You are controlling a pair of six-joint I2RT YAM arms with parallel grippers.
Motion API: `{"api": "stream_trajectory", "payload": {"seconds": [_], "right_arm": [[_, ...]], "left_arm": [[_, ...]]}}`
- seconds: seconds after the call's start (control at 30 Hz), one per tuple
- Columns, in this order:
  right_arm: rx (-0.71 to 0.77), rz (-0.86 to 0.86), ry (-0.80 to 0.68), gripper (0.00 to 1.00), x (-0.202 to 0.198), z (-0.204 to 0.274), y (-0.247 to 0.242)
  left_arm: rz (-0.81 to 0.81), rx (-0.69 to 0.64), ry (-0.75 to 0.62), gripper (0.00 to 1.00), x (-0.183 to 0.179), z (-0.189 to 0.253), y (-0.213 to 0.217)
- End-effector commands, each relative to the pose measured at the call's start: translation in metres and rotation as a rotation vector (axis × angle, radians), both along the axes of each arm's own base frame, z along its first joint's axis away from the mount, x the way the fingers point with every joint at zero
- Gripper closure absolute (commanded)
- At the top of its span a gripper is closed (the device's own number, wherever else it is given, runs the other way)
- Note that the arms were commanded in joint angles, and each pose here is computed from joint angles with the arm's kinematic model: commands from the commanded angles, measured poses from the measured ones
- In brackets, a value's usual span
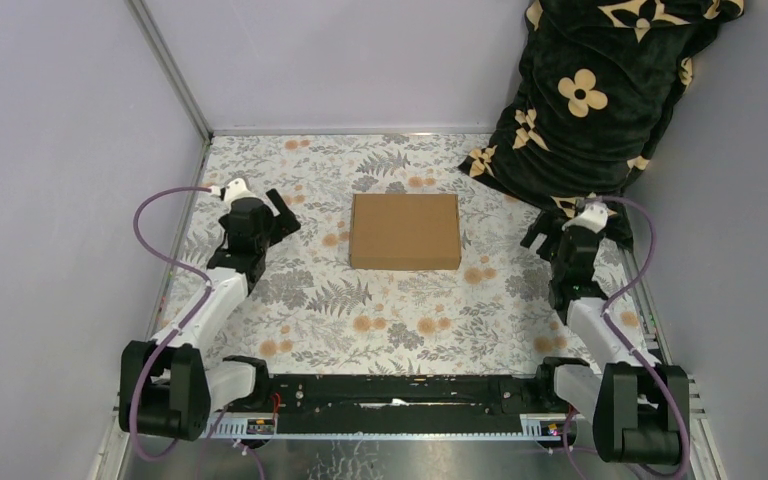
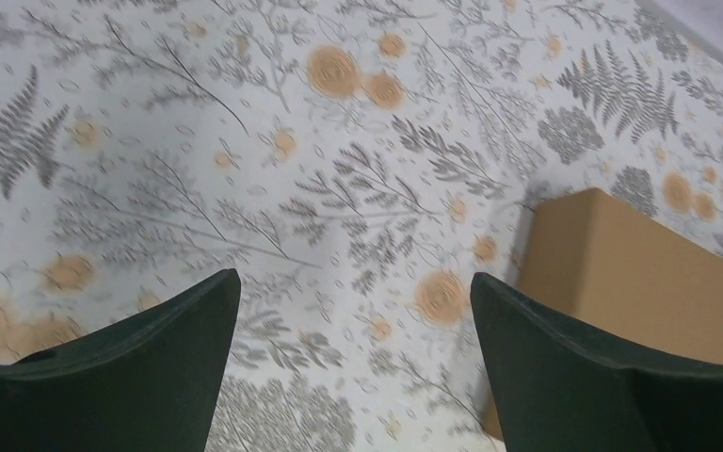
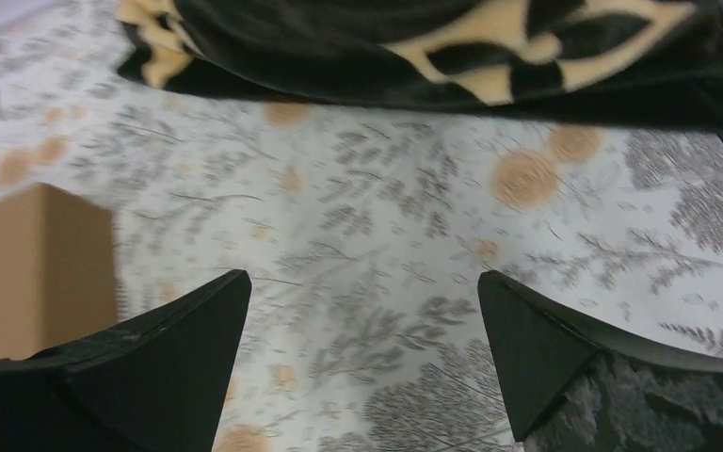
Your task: Fold the paper box
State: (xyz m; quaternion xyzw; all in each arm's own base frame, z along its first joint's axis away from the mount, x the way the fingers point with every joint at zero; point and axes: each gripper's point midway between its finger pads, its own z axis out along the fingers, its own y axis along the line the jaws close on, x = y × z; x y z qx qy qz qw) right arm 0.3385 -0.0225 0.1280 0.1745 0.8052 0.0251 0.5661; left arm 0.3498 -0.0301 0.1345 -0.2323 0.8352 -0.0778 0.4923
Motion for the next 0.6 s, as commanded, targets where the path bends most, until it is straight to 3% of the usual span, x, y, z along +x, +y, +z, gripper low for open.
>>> {"api": "stream_trajectory", "payload": {"seconds": [0.0, 0.17, 0.37, 0.57], "right_arm": [[-0.13, -0.156, -0.186, 0.0, 0.008, 0.011, -0.036], [-0.158, -0.129, -0.18, 0.0, 0.01, -0.018, -0.034], [-0.151, -0.097, -0.22, 0.0, 0.013, -0.034, -0.028], [-0.149, -0.041, -0.217, 0.0, 0.014, -0.047, -0.019]], "left_arm": [[-0.071, 0.103, -0.147, 0.02, 0.029, 0.012, 0.01], [-0.146, 0.207, -0.195, 0.01, 0.035, -0.011, 0.014], [-0.236, 0.222, -0.24, 0.01, 0.048, -0.02, 0.016], [-0.202, 0.233, -0.246, 0.02, 0.045, -0.039, 0.034]]}}
